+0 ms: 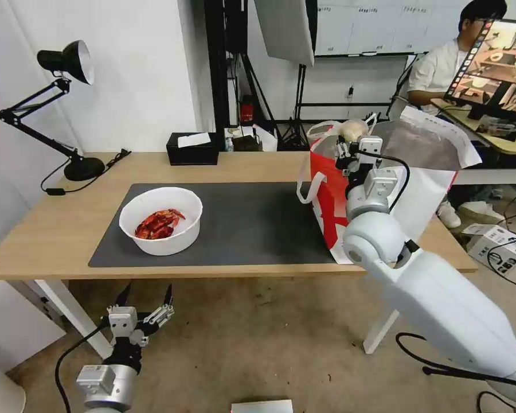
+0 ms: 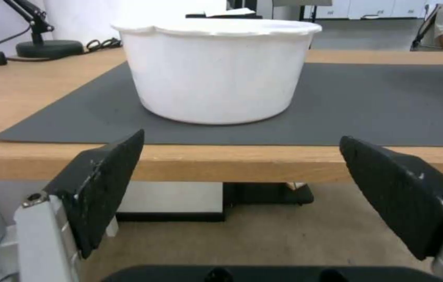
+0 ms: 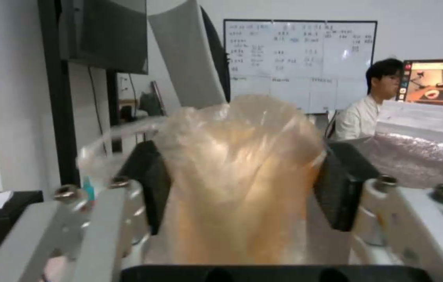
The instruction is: Pick up the trash from the table and place it into the takeout bag.
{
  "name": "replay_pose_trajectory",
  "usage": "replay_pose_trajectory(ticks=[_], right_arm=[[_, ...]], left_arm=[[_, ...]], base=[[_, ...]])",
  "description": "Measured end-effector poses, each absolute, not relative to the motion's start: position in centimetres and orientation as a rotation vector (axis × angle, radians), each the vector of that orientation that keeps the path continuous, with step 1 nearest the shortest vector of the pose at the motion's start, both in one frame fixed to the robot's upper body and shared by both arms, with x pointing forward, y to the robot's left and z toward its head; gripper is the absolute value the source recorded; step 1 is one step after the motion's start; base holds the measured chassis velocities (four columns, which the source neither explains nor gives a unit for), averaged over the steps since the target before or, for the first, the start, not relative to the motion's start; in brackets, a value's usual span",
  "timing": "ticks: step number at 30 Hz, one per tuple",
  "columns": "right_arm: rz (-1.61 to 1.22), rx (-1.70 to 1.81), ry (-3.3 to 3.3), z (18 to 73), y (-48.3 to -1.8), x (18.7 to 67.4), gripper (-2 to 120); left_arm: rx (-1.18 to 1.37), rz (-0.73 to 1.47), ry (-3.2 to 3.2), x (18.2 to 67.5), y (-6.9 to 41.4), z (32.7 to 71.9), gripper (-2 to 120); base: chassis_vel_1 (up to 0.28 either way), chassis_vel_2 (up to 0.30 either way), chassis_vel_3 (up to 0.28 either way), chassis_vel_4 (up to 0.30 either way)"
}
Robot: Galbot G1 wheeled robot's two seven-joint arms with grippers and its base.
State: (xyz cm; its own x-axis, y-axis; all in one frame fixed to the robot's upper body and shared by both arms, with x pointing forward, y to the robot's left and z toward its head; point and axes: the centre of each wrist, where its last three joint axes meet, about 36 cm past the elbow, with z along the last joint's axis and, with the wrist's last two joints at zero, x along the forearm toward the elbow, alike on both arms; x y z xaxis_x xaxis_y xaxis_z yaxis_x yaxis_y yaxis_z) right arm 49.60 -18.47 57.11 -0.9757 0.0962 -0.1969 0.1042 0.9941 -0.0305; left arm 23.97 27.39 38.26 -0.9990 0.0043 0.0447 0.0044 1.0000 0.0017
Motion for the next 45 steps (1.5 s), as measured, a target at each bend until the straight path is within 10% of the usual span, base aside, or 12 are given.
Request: replay_pose_trajectory(ticks=[11, 45], right_arm=[[-0.061, 0.136, 2.969, 57.6, -18.9, 49.1, 99], [0.06, -0.219, 2.813, 58.9, -20.0, 46.3, 100]], left_arm=[[-0.011, -0.005, -3.098, 23.9, 27.4, 38.5, 100], [-0.012, -0.003, -3.107, 24.3, 27.5, 38.6, 100]], base=[[0.0, 0.0, 0.0, 0.0], [0.0, 0.0, 0.0, 0.0]])
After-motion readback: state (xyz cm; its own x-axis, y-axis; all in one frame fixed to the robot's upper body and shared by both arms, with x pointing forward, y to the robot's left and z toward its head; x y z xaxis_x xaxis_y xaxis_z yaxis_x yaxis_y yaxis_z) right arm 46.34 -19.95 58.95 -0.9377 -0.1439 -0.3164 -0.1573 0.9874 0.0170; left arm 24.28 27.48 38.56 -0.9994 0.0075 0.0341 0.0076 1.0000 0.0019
